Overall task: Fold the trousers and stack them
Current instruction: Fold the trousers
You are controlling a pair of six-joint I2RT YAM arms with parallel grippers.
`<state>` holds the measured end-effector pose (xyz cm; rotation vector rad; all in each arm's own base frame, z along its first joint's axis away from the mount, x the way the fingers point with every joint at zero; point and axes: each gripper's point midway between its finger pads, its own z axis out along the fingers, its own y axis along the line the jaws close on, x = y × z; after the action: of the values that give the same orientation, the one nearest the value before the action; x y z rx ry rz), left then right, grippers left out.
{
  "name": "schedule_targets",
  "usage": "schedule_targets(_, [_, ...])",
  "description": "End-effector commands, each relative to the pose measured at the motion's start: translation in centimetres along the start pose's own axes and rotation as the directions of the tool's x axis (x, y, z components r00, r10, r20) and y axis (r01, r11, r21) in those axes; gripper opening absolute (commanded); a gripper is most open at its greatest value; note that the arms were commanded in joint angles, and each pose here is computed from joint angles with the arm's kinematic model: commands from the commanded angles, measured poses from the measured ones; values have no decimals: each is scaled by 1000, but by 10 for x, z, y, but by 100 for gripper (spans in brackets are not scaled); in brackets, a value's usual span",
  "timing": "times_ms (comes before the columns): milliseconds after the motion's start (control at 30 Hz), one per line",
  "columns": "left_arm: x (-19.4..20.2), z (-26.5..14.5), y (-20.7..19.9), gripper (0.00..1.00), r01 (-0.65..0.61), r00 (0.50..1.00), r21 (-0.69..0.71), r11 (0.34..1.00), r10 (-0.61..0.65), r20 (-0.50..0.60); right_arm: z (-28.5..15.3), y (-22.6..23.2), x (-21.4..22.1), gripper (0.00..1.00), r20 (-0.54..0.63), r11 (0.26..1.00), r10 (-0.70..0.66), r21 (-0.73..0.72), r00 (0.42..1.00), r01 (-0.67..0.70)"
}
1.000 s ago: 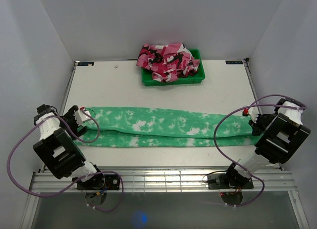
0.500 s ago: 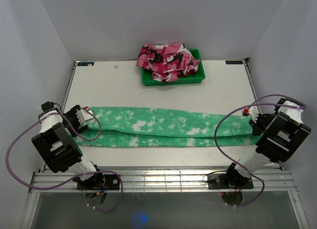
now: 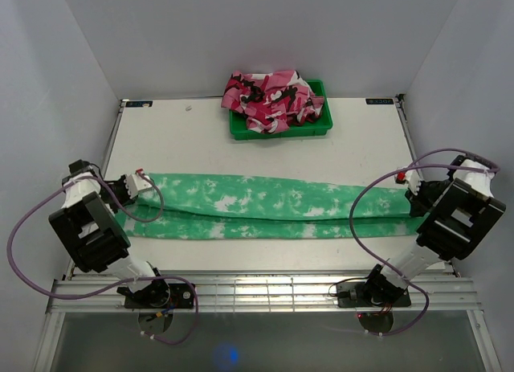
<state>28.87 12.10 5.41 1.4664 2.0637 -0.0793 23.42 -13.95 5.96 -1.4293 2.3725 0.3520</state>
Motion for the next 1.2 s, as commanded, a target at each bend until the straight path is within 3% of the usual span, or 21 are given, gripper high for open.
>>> schedule_targets(0, [-13,-15,33,0,61,997,-53,997,-59,41,-19,-23,-12,8,30,998,1,55,1000,-2])
schedule_targets(167, [-29,-38,75,0,144,986,-144,979,-131,100,-51,-53,-35,8,88,992,-10,124,996,-1])
schedule_targets(300, [-49,-79,106,0,130,986,-234,963,-101,133,-67,-58,-41,8,84,990,-37,139,996,25])
schedule_targets(500, [-37,-118,83,0,59,995,-298,953,-32,94,-58,-27,-25,8,24,986,-110,126,994,106])
schedule_targets(600, [-13,-94,41,0,36,999,-251,967,-31,25,-34,-3,-26,8,32,989,-127,82,991,124])
schedule_targets(633, [-3,-75,13,0,39,999,-201,979,-40,-3,-24,6,-26,13,32,990,-124,66,992,122])
schedule_targets(767, [21,-37,-33,0,25,997,-131,991,-33,-63,-4,20,-43,40,44,990,-138,43,989,136])
schedule_targets(967, [58,-14,-53,0,54,982,-106,993,-72,-173,14,21,-82,45,86,990,-143,19,986,142])
schedule_targets(1167, [58,-7,-37,0,137,982,-117,984,-150,-113,44,22,-127,52,105,987,-162,2,981,163])
